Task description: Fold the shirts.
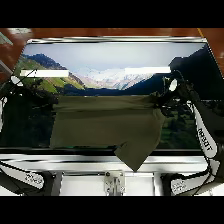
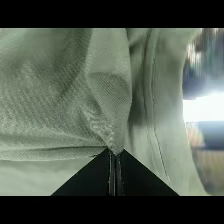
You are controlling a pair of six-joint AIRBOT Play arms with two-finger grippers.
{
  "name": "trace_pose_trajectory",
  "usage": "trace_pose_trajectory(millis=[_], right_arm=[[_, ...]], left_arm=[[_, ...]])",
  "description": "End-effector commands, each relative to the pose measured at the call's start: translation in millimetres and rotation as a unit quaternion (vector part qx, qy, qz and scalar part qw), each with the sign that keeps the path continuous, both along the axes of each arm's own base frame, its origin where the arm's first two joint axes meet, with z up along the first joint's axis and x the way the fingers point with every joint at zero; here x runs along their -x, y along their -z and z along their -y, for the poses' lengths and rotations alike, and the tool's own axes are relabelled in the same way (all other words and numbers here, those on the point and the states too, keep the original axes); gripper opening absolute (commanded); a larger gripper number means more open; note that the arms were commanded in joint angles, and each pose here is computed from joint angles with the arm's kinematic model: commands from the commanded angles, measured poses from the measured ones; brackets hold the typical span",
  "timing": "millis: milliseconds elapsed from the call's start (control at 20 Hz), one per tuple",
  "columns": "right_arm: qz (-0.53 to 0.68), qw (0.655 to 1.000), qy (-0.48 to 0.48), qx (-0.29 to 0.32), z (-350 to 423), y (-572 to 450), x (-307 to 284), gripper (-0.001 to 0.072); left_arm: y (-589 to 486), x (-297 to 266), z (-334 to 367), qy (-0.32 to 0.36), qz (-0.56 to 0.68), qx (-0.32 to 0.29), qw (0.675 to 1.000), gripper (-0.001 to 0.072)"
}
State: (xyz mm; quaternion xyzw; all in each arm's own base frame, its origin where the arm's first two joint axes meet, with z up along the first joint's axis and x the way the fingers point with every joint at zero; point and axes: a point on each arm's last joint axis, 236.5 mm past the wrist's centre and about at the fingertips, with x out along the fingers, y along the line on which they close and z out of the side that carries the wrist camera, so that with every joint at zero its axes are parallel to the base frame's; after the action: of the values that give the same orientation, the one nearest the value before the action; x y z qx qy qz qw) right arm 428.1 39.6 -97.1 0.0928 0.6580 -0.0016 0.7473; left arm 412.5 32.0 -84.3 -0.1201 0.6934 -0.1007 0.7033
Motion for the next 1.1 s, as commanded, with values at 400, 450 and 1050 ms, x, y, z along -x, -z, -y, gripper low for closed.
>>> trace_pose_trajectory(millis=[400,450,1050], right_arm=[[-0.028,0.999,-0.006,-0.029,-7,-20,17,0.0626],[-0.026,0.999,-0.017,-0.013,6,-36,20,0.0625],[-0.091,0.992,0.077,-0.035,92,-41,170,0.0625]], left_arm=[[-10,18,-7,-0.03,-0.054,0.004,0.998,0.0589],[-17,28,-14,-0.029,-0.071,0.005,0.997,0.0588],[11,207,-9,-0.185,-0.124,0.174,0.959,0.0591]])
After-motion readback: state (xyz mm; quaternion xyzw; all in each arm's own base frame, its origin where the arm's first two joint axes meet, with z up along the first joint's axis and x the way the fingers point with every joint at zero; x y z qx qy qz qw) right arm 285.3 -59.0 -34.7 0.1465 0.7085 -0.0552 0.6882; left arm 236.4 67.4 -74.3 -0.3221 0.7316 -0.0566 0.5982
